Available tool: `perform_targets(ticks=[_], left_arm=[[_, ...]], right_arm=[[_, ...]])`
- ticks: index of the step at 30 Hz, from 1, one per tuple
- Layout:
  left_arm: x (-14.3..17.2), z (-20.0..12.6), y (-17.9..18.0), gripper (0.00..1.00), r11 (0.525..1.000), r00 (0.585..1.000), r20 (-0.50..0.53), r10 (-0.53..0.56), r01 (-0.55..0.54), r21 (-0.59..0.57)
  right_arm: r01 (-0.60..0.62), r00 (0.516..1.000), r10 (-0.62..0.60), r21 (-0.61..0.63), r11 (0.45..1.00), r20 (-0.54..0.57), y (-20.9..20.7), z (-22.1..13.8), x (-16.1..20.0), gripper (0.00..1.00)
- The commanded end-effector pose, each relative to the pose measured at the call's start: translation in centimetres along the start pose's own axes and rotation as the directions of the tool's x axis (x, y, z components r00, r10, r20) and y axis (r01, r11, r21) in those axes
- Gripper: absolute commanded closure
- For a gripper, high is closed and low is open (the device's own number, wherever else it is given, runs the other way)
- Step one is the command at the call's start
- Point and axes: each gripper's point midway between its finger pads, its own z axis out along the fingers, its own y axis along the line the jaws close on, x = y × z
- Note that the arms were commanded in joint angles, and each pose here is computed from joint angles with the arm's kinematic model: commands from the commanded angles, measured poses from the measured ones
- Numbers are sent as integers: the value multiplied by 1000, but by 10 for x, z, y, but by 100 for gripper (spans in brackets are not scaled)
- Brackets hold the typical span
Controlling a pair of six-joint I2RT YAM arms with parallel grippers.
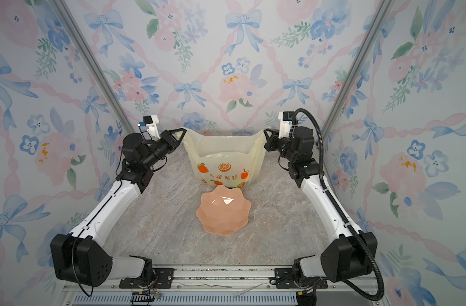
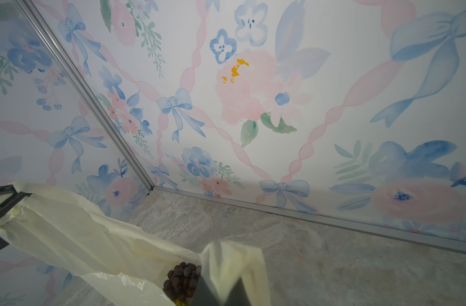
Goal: Place the fruits into the plastic bag
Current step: Place the plastic bag at the top-center of the table.
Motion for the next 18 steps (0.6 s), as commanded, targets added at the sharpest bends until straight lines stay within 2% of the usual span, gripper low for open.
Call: perform_targets(ticks=[1, 5, 10, 18], left_arm=[[-2, 1, -16, 100, 998, 999, 25, 49, -49, 41], [28, 21, -23, 100, 996, 997, -48, 58, -55, 72], [91, 46, -36, 100, 988, 978, -180, 106, -84, 128], [201, 55, -46, 100, 972, 905, -386, 181, -104, 212]], right_arm=[[51, 999, -51, -26, 998, 15, 22, -5, -10, 100], [59, 997, -63, -99, 993, -42, 52, 14, 9, 100], [43, 993, -60, -161, 986, -99, 79, 45, 32, 100], [-11, 986, -16, -161, 987, -167, 80, 93, 60, 100]])
